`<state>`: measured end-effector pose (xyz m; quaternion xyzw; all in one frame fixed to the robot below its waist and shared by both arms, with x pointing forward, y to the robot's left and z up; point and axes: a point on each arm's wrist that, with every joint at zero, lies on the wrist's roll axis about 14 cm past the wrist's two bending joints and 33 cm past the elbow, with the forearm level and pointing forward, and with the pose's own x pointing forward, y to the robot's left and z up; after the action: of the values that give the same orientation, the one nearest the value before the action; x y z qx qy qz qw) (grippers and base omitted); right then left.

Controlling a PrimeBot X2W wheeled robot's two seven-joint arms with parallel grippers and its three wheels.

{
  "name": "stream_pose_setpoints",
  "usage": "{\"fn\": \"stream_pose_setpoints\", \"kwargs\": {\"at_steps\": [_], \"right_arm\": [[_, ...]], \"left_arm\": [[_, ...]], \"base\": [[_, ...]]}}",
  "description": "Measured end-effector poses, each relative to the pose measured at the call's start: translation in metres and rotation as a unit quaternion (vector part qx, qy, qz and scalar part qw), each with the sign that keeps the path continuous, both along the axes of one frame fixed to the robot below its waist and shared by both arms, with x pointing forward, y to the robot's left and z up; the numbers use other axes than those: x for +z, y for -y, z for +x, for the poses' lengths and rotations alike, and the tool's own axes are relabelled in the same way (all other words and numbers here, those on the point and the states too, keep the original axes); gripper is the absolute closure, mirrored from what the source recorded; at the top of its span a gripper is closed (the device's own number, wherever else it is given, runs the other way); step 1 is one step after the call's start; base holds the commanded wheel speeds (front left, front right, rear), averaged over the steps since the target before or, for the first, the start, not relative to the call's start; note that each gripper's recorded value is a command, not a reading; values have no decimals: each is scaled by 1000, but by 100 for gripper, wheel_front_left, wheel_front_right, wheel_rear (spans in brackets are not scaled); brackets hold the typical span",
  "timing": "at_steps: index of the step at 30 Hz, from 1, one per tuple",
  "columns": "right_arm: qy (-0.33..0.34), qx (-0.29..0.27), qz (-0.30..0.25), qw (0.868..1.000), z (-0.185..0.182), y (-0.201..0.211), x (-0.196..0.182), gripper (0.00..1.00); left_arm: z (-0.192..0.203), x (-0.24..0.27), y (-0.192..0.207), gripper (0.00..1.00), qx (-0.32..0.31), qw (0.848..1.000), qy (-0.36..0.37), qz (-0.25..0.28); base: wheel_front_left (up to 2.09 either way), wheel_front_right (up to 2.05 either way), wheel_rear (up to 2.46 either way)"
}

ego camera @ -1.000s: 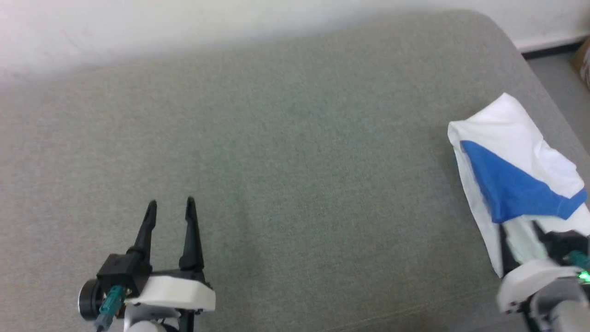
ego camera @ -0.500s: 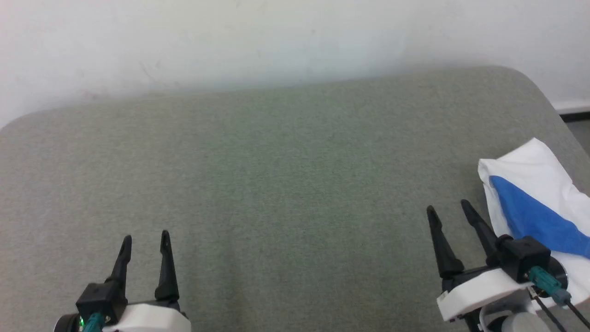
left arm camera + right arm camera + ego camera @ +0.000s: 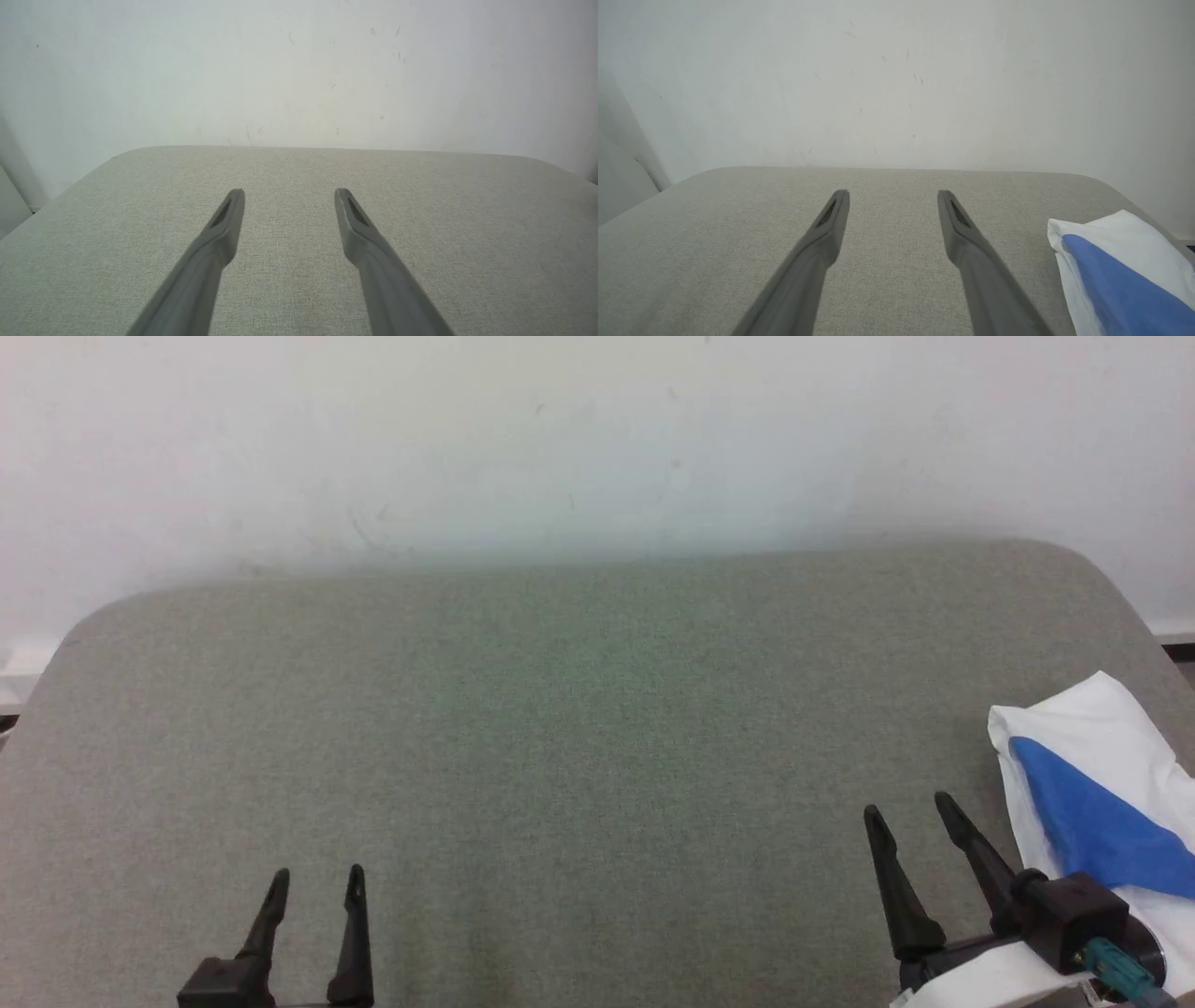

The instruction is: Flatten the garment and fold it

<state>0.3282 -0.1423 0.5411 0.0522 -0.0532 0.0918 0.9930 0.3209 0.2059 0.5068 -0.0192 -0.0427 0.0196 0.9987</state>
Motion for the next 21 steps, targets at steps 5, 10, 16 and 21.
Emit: {"fn": "stream_pose_setpoints", "kwargs": {"at_steps": [5, 10, 16, 21], "right_arm": [[-1, -2, -1, 1000, -3, 2, 1, 0], [-2, -2, 0, 1000, -4, 2, 0, 100], [-5, -3, -1, 1000, -3, 2, -1, 100], [-10, -3, -4, 1000, -2, 3, -4, 100]], "left_arm": [[-3, -1, 4, 0, -6, 1000, -1, 3], [-3, -3, 4, 100, -7, 1000, -5, 4], [-3, -5, 5, 100, -7, 1000, -11, 4], [-2, -7, 5, 100, -8, 1000, -16, 5]], "base": [[0, 0, 0], [0, 0, 0], [0, 0, 0], [0, 0, 0]]}}
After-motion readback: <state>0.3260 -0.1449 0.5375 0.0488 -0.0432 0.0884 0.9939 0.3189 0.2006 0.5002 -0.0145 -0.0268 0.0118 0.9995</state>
